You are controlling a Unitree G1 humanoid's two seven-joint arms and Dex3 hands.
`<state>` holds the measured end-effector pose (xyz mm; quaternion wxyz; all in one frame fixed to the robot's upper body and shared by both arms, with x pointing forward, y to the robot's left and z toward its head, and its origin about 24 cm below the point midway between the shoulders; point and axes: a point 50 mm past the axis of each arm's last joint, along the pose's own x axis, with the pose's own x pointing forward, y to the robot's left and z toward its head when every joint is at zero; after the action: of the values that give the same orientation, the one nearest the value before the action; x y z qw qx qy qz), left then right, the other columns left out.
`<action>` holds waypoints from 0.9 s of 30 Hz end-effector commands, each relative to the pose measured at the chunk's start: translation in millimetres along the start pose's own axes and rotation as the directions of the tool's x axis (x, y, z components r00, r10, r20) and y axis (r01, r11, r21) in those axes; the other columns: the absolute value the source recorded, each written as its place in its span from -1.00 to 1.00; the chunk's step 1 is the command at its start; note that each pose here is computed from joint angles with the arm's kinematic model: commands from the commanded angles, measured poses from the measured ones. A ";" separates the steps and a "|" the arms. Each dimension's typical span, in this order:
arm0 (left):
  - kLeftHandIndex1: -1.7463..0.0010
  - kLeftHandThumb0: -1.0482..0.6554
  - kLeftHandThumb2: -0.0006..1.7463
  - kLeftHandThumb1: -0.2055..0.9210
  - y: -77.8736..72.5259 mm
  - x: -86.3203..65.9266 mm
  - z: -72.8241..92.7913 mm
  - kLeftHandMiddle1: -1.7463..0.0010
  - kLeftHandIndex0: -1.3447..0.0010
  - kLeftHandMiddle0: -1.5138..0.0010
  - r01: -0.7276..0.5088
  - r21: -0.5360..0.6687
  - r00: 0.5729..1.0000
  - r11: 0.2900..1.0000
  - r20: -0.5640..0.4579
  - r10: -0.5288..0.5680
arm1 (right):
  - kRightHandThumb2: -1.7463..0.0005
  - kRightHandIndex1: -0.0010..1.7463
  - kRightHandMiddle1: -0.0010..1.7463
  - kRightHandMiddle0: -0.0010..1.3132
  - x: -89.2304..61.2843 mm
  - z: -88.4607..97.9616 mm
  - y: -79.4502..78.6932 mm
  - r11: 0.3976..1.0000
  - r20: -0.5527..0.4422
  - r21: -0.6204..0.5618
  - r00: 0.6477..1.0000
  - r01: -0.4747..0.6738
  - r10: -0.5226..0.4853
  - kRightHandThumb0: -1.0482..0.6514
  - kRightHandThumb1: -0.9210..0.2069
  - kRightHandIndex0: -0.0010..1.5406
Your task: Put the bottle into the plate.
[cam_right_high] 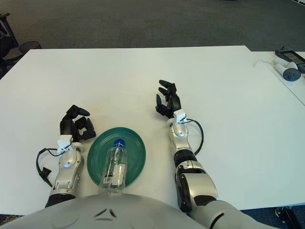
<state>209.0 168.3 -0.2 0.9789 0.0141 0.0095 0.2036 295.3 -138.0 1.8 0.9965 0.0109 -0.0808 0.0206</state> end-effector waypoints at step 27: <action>-1.00 -0.50 0.95 -0.62 6.4 -0.6 -2.1 -1.00 -0.30 -0.81 -0.029 0.014 0.999 0.999 -0.025 0.029 | -0.06 -0.05 0.05 -1.00 -68.7 -58.4 -5.0 0.998 -0.334 -0.059 0.943 -0.011 -0.009 -0.36 -0.51 -0.89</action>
<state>209.3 169.8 2.0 0.9780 0.0161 0.0059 0.2077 294.2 -133.1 -3.5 0.9977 -0.0131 -0.0574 0.0332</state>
